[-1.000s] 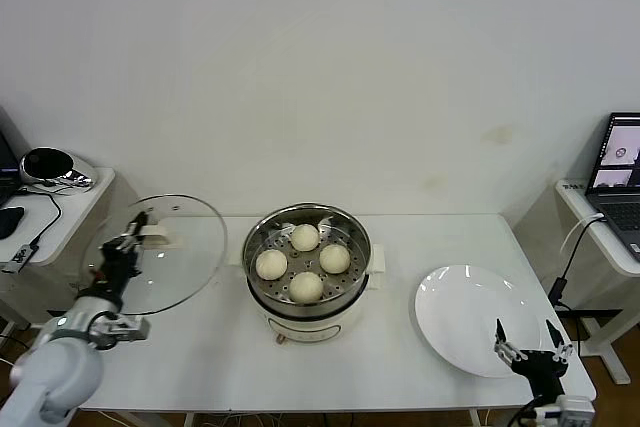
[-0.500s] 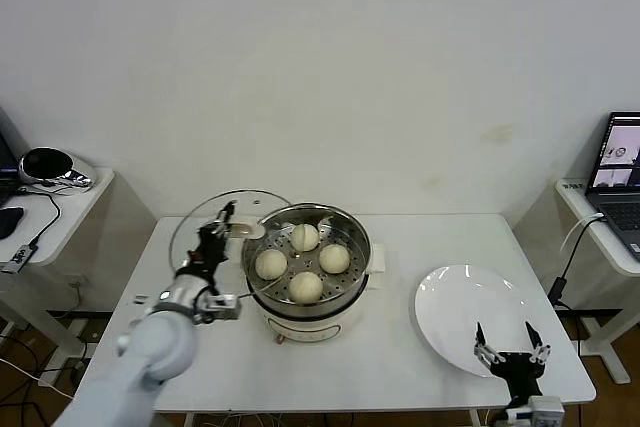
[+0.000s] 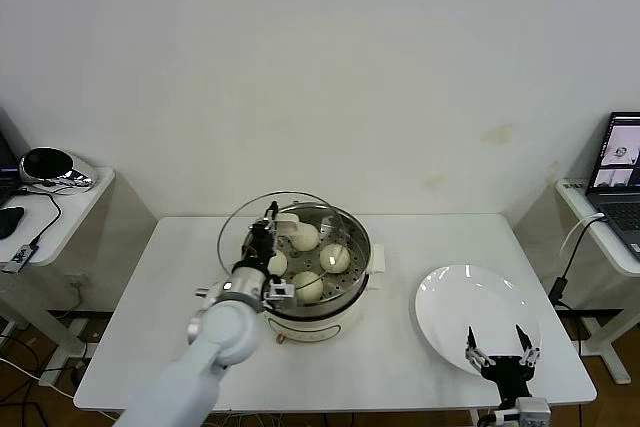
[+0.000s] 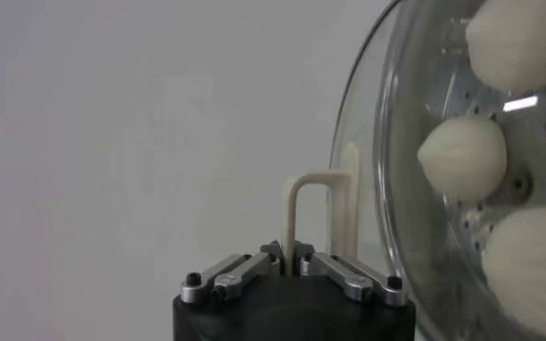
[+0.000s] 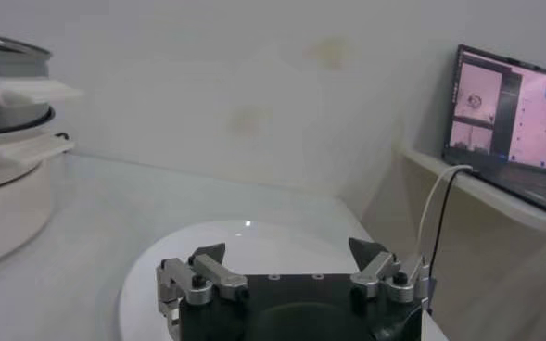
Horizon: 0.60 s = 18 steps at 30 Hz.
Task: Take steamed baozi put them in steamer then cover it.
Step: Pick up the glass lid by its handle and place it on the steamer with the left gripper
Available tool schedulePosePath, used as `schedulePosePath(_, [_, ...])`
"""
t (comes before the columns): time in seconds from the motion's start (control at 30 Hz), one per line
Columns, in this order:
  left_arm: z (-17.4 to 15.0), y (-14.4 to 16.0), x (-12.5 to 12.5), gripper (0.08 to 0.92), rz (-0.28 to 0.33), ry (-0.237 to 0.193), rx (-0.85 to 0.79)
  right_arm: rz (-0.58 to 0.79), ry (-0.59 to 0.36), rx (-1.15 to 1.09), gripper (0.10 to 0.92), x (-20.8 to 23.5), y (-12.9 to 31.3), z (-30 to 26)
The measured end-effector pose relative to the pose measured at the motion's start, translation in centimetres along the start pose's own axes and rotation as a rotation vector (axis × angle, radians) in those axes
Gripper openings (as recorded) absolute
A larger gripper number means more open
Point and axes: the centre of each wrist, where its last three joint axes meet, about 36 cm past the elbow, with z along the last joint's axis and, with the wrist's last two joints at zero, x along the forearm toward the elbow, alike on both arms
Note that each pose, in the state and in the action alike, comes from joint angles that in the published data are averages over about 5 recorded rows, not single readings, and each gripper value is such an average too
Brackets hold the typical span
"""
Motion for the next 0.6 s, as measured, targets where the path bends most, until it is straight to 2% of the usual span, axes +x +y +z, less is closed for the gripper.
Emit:
schedulePosePath(0.33, [-3.9,-1.1,-0.9,0.146,0.015,0.011,0.020,-0.004,0.007,0.005,0.823,0.1,0.4,0.2])
schedulePosePath(0.6, [-5.3,-1.7,-0.8,0.146,0.021,0.007,0.008,-0.006,0.009,0.006,0.823,0.1,0.5,0.3])
